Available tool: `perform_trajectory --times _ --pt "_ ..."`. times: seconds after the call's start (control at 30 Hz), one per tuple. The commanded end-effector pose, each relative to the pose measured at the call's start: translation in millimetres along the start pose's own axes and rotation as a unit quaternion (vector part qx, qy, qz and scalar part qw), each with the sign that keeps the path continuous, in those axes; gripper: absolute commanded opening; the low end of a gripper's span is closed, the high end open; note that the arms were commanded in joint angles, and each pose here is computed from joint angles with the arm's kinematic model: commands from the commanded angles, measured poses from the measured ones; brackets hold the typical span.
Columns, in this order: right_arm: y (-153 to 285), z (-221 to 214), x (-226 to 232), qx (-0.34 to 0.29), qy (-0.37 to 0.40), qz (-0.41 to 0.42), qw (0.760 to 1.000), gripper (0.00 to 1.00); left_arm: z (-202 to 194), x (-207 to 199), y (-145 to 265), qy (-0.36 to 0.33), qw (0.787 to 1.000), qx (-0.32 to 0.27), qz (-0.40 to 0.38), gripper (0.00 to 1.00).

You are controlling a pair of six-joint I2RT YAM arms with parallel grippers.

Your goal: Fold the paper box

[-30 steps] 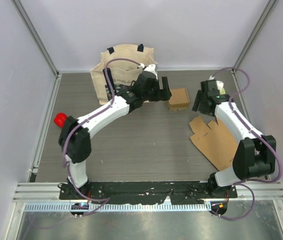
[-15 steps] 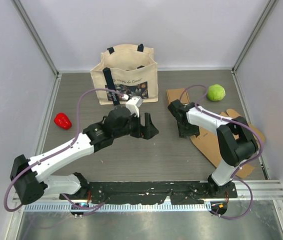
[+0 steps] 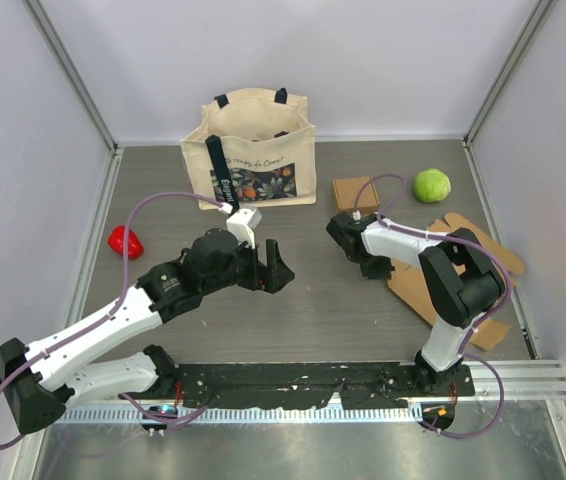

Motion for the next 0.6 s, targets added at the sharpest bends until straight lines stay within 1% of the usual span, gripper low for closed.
perform_trajectory --times 0.0,0.07,0.13,0.17,0.2,0.23,0.27,0.3,0.37,0.4,0.43,0.5,0.53,0.57 --pt "13 7 -2 -0.051 -0.026 -0.011 0.998 0.01 -3 5 4 -0.007 1.0 -0.004 0.019 0.84" --pt "26 4 4 -0.07 -0.019 0.014 0.997 0.01 -2 7 7 -0.01 0.999 -0.007 0.029 0.84" --pt "45 2 18 -0.097 0.0 0.046 0.994 0.01 -2 16 11 -0.013 0.997 -0.012 0.07 0.85" --pt "68 -7 34 -0.126 0.016 0.082 0.988 0.01 -1 19 15 -0.012 0.996 -0.022 0.086 0.85" --pt "79 -13 46 -0.123 0.014 0.126 0.984 0.01 -1 24 18 -0.007 0.994 -0.031 0.108 0.85" --pt "89 -18 53 -0.128 0.01 0.15 0.98 0.01 -5 30 20 -0.004 0.992 -0.026 0.121 0.86" --pt "104 -31 64 -0.141 0.022 0.179 0.973 0.01 -5 32 22 -0.002 0.992 -0.026 0.123 0.88" --pt "112 -36 74 -0.133 0.002 0.211 0.969 0.01 -5 34 27 0.001 0.992 -0.031 0.123 0.89" --pt "127 -48 90 -0.131 0.001 0.257 0.958 0.01 -7 44 32 0.015 0.989 -0.023 0.146 0.92" --pt "141 -58 105 -0.133 0.008 0.302 0.944 0.01 -9 47 34 0.024 0.987 -0.02 0.155 0.96" --pt "148 -63 113 -0.135 0.013 0.321 0.937 0.01 -12 56 36 0.046 0.983 -0.011 0.178 0.98" --pt "161 -73 137 -0.146 0.034 0.364 0.919 0.01 -16 64 39 0.074 0.977 -0.005 0.199 1.0" --pt "164 -77 145 -0.139 0.049 0.385 0.911 0.01 -22 72 39 0.086 0.973 0.001 0.215 0.99" --pt "171 -74 154 -0.145 0.05 0.408 0.9 0.01 -25 74 38 0.108 0.97 -0.001 0.22 1.0"
Point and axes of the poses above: each gripper's point midway between its finger pads, its own y axis back along the fingers, its own x axis along the line the jaws close on, z = x × y, the point moved 9 cm from there along y, back along the fingers, and after that the axes turned 4 degrees about -y, right-handed, at the moved point
